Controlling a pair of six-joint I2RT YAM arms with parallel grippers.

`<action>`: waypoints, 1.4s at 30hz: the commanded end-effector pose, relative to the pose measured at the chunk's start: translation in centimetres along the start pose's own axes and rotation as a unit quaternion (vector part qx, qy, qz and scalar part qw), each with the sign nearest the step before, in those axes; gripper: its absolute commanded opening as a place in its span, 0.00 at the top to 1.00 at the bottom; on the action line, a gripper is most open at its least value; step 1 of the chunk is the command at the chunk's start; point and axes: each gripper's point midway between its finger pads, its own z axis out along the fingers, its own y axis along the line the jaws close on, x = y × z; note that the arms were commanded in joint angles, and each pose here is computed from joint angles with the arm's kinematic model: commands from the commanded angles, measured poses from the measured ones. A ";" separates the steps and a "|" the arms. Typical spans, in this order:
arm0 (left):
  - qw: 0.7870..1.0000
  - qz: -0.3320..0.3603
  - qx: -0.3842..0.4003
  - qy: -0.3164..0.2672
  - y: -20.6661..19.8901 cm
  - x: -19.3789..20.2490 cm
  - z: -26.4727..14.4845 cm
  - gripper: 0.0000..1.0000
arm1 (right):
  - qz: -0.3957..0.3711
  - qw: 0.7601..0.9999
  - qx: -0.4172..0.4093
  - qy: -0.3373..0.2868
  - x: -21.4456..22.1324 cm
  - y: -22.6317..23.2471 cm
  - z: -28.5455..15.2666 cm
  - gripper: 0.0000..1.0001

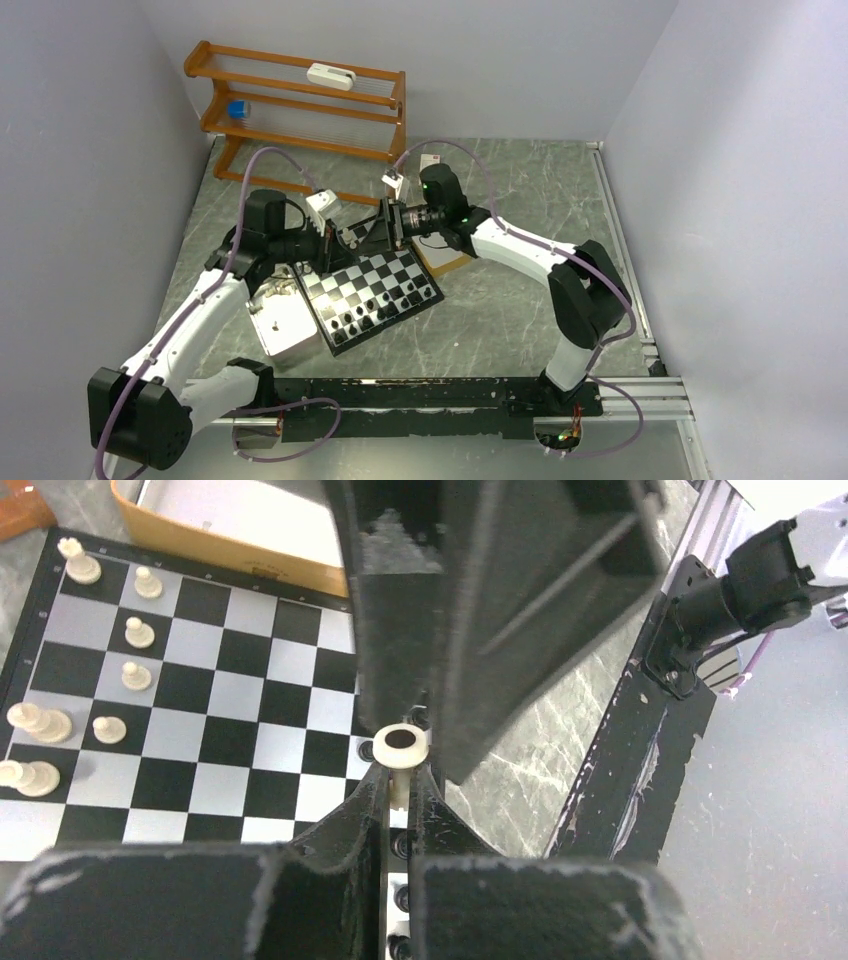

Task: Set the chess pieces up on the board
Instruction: Place the chess piece on the chessboard.

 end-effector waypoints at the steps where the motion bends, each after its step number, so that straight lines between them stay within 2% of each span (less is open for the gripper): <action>1: 0.996 0.071 0.038 -0.035 -1.7 -1.4 -0.2 0.95 | -0.009 1.000 0.011 0.005 -0.6 -0.1 0.4 0.53; 6: 0.996 0.067 0.044 -0.030 -1.6 -1.0 0.0 0.95 | -0.009 1.000 0.010 0.011 -0.3 -0.4 0.9 0.54; 11: 0.997 0.064 0.032 -0.028 -1.2 -1.0 0.0 0.95 | -0.011 1.000 0.010 0.017 0.1 -0.4 0.9 0.65; 16: 0.998 0.056 0.023 -0.018 -0.8 -0.6 0.1 0.95 | -0.007 1.000 0.011 0.028 0.5 -0.6 0.9 0.58; 20: 0.998 0.059 0.007 -0.017 -0.4 -0.5 0.0 0.95 | -0.003 0.999 0.009 0.030 0.6 -0.6 0.9 0.69; 27: 0.998 0.055 0.006 -0.023 -0.3 -0.5 0.0 0.95 | -0.001 0.998 0.023 0.054 1.7 -1.5 1.5 0.71; 30: 0.999 0.049 -0.004 -0.023 0.0 -0.6 0.1 0.95 | -0.004 0.998 0.017 0.055 1.9 -1.5 1.7 0.78; 33: 0.999 0.046 -0.016 -0.024 0.3 -0.7 0.0 0.87 | -0.001 0.999 0.006 0.038 1.4 -1.2 1.8 0.85; 39: 0.998 0.038 -0.045 -0.023 0.7 -1.0 -0.8 0.64 | 0.019 1.000 -0.011 0.001 0.3 -0.6 1.4 0.85; 42: 0.997 0.021 -0.066 -0.032 0.7 -1.8 -1.4 0.57 | 0.033 0.998 -0.034 -0.028 -0.7 0.1 0.7 0.85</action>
